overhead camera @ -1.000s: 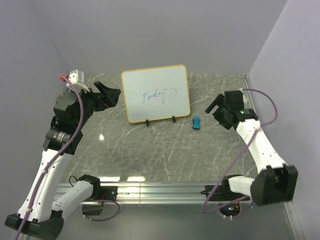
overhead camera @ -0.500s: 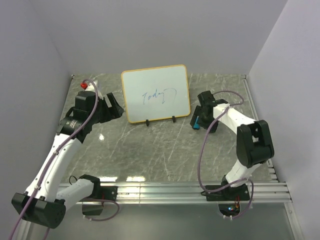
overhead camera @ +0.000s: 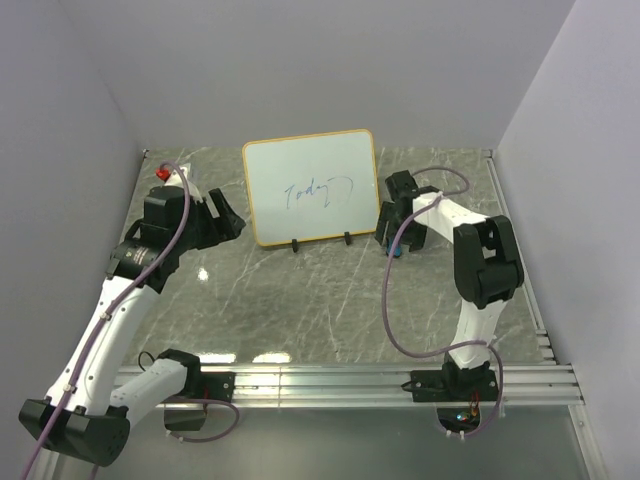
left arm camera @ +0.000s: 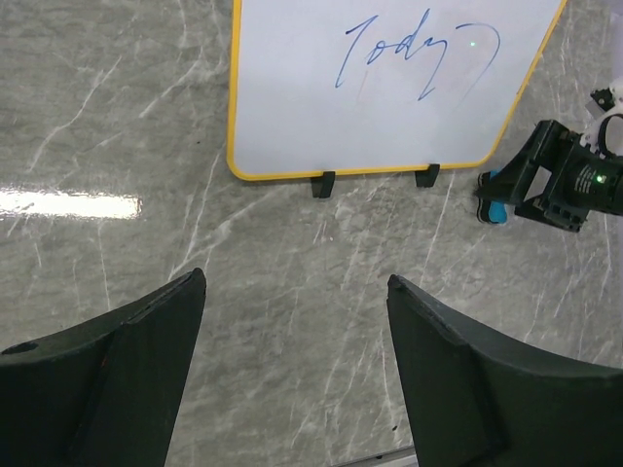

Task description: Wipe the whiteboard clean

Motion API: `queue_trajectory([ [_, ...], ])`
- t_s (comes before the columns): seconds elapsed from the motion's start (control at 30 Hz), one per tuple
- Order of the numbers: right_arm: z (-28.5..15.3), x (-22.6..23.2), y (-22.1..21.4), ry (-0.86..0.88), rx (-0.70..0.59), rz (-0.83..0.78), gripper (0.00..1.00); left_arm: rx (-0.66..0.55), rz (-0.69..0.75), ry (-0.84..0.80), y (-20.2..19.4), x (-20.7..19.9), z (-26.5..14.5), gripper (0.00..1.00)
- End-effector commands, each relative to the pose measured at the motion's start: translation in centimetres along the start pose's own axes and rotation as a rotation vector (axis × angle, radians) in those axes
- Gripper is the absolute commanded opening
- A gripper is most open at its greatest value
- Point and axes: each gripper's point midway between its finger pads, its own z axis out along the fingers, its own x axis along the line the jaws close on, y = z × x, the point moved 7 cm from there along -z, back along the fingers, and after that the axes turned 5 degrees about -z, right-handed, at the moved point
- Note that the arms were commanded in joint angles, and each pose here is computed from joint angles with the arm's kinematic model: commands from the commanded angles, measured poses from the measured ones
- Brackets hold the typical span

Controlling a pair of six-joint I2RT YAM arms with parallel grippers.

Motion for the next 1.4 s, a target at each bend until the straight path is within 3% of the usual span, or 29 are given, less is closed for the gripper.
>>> queue_trajectory([
  [0.0, -0.4, 0.7, 2.7, 0.005, -0.075, -0.038, 0.86, -0.019, -0.009, 0.001, 0.1, 0.0, -0.5, 0.81],
  [0.17, 0.0, 0.7, 3.4, -0.014, -0.080, -0.061, 0.78, -0.017, -0.008, 0.025, 0.4, 0.1, -0.1, 0.80],
  [0.3, 0.9, 0.3, 2.0, -0.024, -0.047, -0.061, 0.65, -0.029, -0.003, 0.026, 0.8, -0.1, 0.1, 0.80],
  [0.53, 0.9, 0.0, -0.5, 0.019, -0.037, -0.039, 0.64, -0.023, -0.011, 0.015, 1.0, -0.4, 1.0, 0.80],
  [0.77, 0.8, -0.2, -0.7, 0.024, -0.044, -0.071, 0.52, -0.033, -0.014, 0.029, 1.3, -0.3, 2.3, 0.79],
  [1.27, -0.3, 1.0, 2.8, 0.014, -0.089, -0.095, 0.49, -0.111, 0.049, 0.067, 4.4, 0.0, 2.9, 0.84],
  [1.37, -0.4, 1.2, 3.0, 0.026, -0.083, -0.097, 0.61, -0.104, 0.050, 0.064, 4.3, 0.2, 3.0, 0.83],
])
